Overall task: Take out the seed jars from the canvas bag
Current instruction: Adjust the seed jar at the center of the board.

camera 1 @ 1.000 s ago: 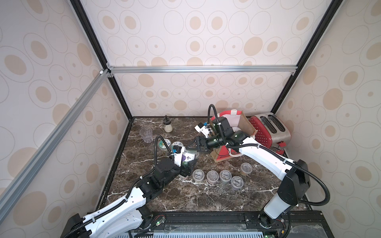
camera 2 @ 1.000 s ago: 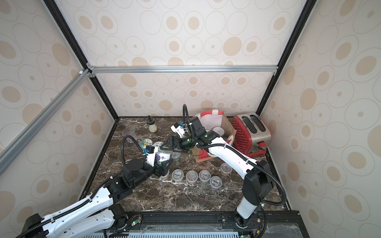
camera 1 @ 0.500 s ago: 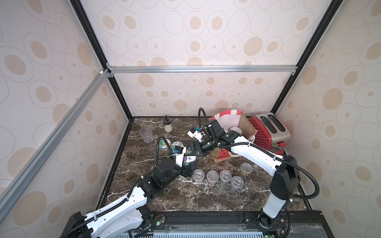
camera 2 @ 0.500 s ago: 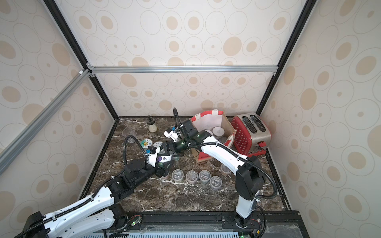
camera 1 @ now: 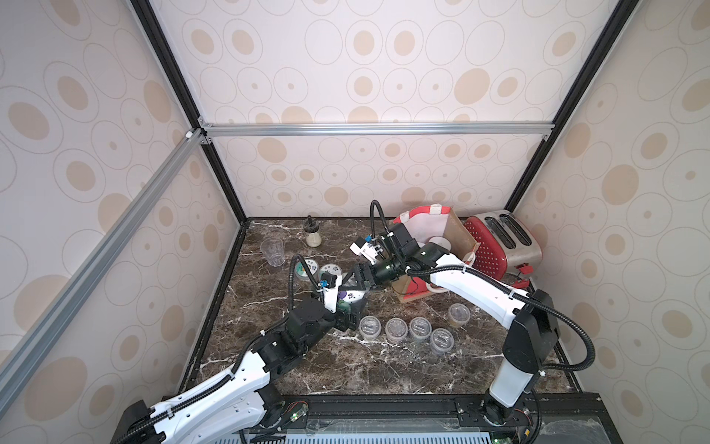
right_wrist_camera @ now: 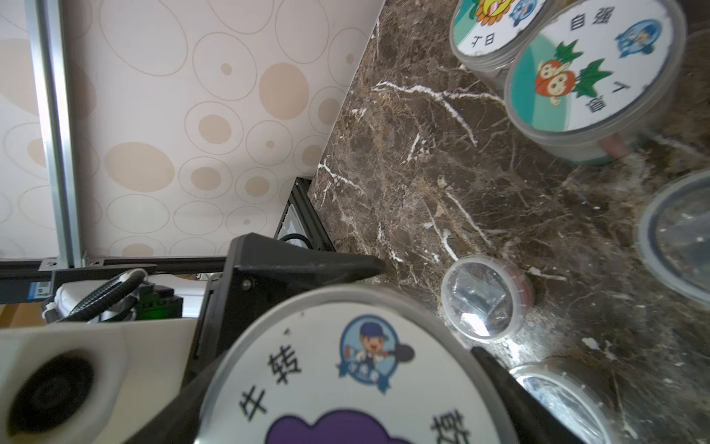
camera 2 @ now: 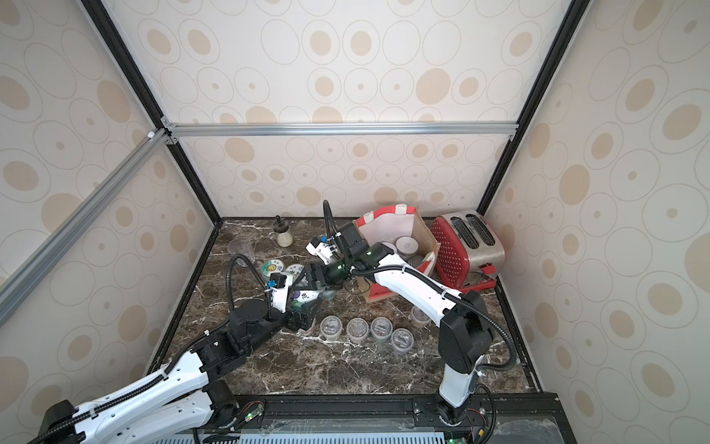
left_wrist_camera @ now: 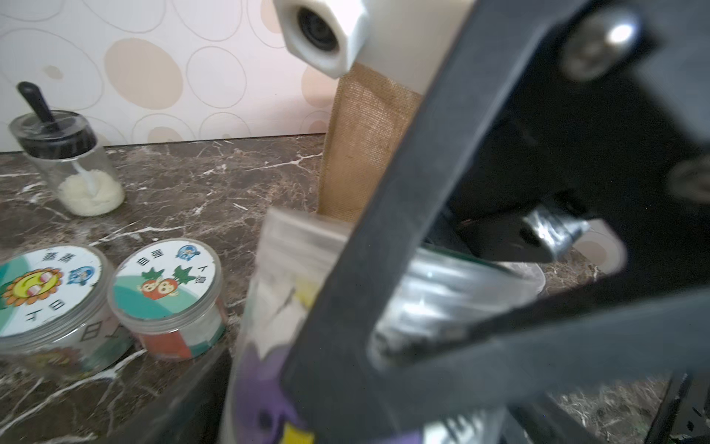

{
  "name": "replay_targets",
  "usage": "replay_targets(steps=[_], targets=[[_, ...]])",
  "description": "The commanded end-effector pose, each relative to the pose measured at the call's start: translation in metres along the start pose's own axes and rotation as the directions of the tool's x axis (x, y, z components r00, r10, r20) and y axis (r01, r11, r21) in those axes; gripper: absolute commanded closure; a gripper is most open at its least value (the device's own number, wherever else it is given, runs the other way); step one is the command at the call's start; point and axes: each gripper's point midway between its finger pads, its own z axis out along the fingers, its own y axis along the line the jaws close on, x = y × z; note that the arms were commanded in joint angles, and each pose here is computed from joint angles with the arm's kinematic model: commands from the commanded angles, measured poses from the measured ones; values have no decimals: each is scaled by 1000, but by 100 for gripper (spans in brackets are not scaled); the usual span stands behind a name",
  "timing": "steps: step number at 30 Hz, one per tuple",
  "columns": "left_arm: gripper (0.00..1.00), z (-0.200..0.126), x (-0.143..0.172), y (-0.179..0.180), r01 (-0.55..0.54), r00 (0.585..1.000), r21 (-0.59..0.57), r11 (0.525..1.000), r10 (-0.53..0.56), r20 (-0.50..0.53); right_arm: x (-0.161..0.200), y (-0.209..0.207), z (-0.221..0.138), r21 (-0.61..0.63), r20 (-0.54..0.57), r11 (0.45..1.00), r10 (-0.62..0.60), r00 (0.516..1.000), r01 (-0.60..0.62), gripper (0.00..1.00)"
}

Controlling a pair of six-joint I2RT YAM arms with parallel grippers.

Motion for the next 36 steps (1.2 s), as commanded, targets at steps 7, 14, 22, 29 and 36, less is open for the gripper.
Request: replay_targets(steps=[7,14,22,29,36], targets=[[2,-41,-45,32,139,983,-152,979,-118,140,-23,-52,27,177,55,984,14,998,-23,23],[2,-87,-109,28,212,940,-103,972,-174,293,-29,-38,64,182,62,979,-102,993,89,23],[2,-138,-173,21,197,887,-49,979,-157,434,-31,-4,113,235,54,918,-340,939,319,24],[2,-140,-172,24,208,885,-62,976,-161,437,-24,-24,163,433,-64,754,-521,851,494,23],[2,-142,-168,31,223,887,-91,971,-163,432,-25,-48,171,556,-135,625,-582,802,548,11]])
